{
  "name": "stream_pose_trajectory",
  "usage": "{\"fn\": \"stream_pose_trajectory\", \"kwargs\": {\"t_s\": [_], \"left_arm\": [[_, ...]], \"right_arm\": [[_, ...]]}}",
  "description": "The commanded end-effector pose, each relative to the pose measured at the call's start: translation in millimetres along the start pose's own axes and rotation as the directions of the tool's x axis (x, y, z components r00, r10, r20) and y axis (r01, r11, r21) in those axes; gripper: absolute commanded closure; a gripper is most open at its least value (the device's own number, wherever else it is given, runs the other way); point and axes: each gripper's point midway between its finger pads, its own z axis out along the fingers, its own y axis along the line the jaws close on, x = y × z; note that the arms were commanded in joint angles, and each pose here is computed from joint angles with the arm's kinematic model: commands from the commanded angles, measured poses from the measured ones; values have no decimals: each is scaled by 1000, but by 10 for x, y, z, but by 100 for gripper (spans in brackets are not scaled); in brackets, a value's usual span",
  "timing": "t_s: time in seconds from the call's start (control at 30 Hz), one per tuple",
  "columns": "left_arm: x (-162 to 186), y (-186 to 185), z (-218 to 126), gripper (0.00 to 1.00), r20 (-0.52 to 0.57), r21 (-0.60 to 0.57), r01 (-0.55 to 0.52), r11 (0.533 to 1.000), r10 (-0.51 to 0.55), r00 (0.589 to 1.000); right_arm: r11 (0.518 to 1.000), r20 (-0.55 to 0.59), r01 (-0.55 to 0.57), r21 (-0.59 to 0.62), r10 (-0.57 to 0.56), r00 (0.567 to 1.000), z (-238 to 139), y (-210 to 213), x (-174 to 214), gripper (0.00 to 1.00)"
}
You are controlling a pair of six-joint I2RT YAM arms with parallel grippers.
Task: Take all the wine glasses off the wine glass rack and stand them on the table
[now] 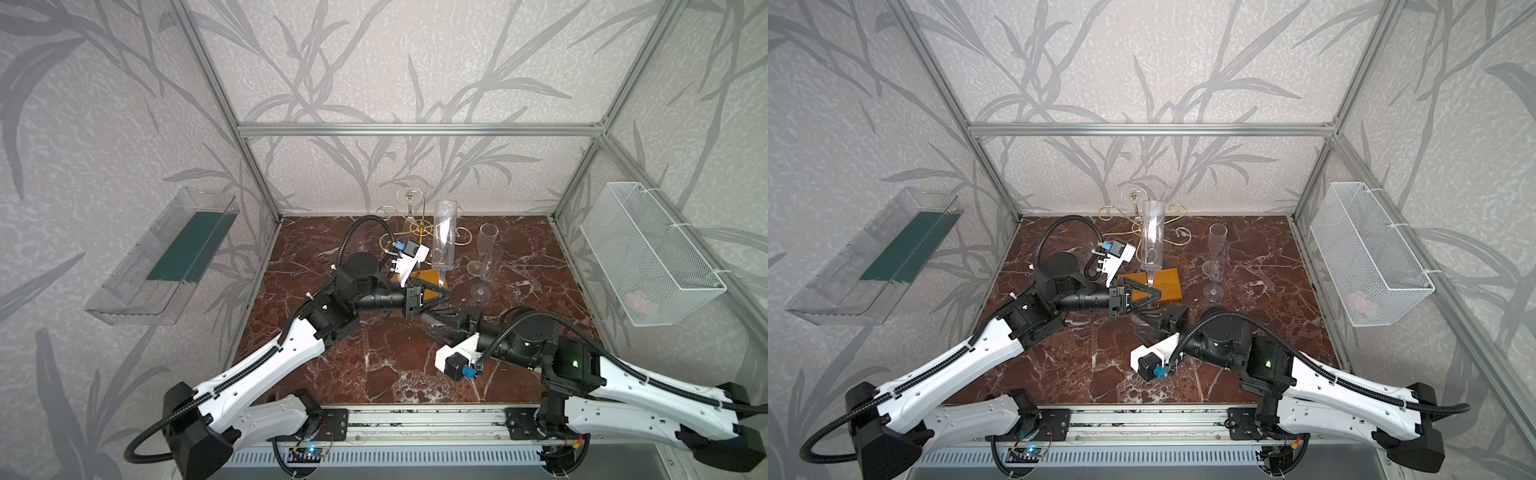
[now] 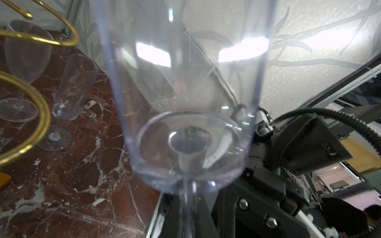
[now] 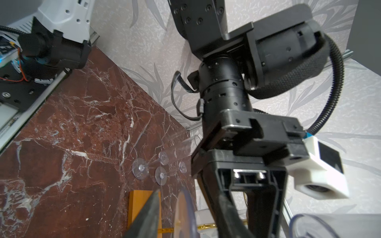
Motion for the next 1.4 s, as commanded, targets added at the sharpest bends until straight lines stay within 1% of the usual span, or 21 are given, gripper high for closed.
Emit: {"fn": "stream_pose_trajectory", "kwargs": {"t_s": [0.0, 0.13, 0.2, 0.33, 0.4, 0.43, 0.47, 0.53, 0.63, 0.7, 0.73, 0.8, 0.87, 0.97, 1.0, 1.03, 1.1, 1.2, 1.3, 1.37], "left_arm": [[-121, -152, -84, 100, 64, 11, -58, 998, 57, 996], [-164, -94, -205, 100, 106, -76, -114, 991, 122, 987], [-176, -36, -289, 100, 118, -144, -150, 978, 167, 979], [-241, 10, -479, 100, 151, -259, -252, 932, 297, 943], [-272, 39, -577, 100, 156, -324, -311, 894, 375, 914], [-281, 50, -618, 100, 151, -351, -337, 874, 408, 901], [-285, 63, -659, 100, 142, -380, -366, 849, 445, 884], [-245, 70, -691, 100, 104, -410, -436, 802, 515, 851], [-198, 65, -689, 100, 53, -434, -518, 737, 595, 802], [-186, 72, -688, 100, 30, -454, -552, 699, 631, 775], [-183, 76, -686, 100, 21, -463, -563, 685, 644, 765], [-168, 112, -678, 100, -2, -480, -579, 659, 659, 752], [-153, 139, -672, 100, -12, -492, -585, 644, 667, 745], [-110, 179, -650, 100, -29, -503, -599, 622, 681, 731], [-82, 187, -631, 100, -40, -495, -616, 613, 692, 721], [-55, 215, -615, 100, -49, -494, -617, 613, 689, 723], [-4, 261, -585, 100, -62, -488, -621, 613, 686, 725], [41, 281, -558, 100, -58, -479, -621, 620, 684, 728], [57, 284, -548, 100, -60, -480, -628, 613, 691, 721], [68, 278, -531, 100, -66, -478, -634, 608, 695, 716]], "right_arm": [[996, 10, -24, 91, 23, 1000, -38, -179, -42, 1], [985, 62, -103, 135, 96, 994, -174, -313, -135, 1], [971, 102, -183, 156, 169, 980, -286, -423, -212, 1], [915, 185, -351, 201, 316, 930, -531, -717, -361, 1], [877, 221, -415, 242, 366, 904, -637, -886, -401, 1], [852, 224, -452, 264, 402, 888, -670, -972, -391, 1], [807, 216, -508, 302, 461, 861, -700, -1093, -348, 1], [695, 196, -597, 400, 572, 797, -748, -1343, -215, 1], [599, 202, -653, 464, 646, 736, -676, -1493, -127, 1], [579, 208, -678, 452, 671, 712, -556, -1490, -130, 1], [565, 212, -700, 438, 691, 691, -487, -1479, -135, 1], [545, 230, -738, 398, 719, 655, -378, -1467, -172, 1], [530, 257, -772, 350, 738, 623, -299, -1467, -235, 1], [483, 332, -835, 263, 768, 548, -264, -1531, -344, 1], [465, 358, -854, 232, 776, 520, -264, -1566, -379, 1], [446, 380, -872, 204, 785, 490, -269, -1597, -402, 1], [430, 404, -890, 153, 795, 453, -286, -1652, -459, 0], [416, 420, -901, 121, 801, 426, -300, -1709, -494, 4], [371, 417, -916, 149, 816, 399, -285, -1752, -409, 6], [340, 415, -928, 152, 830, 372, -259, -1756, -348, 7]]}}
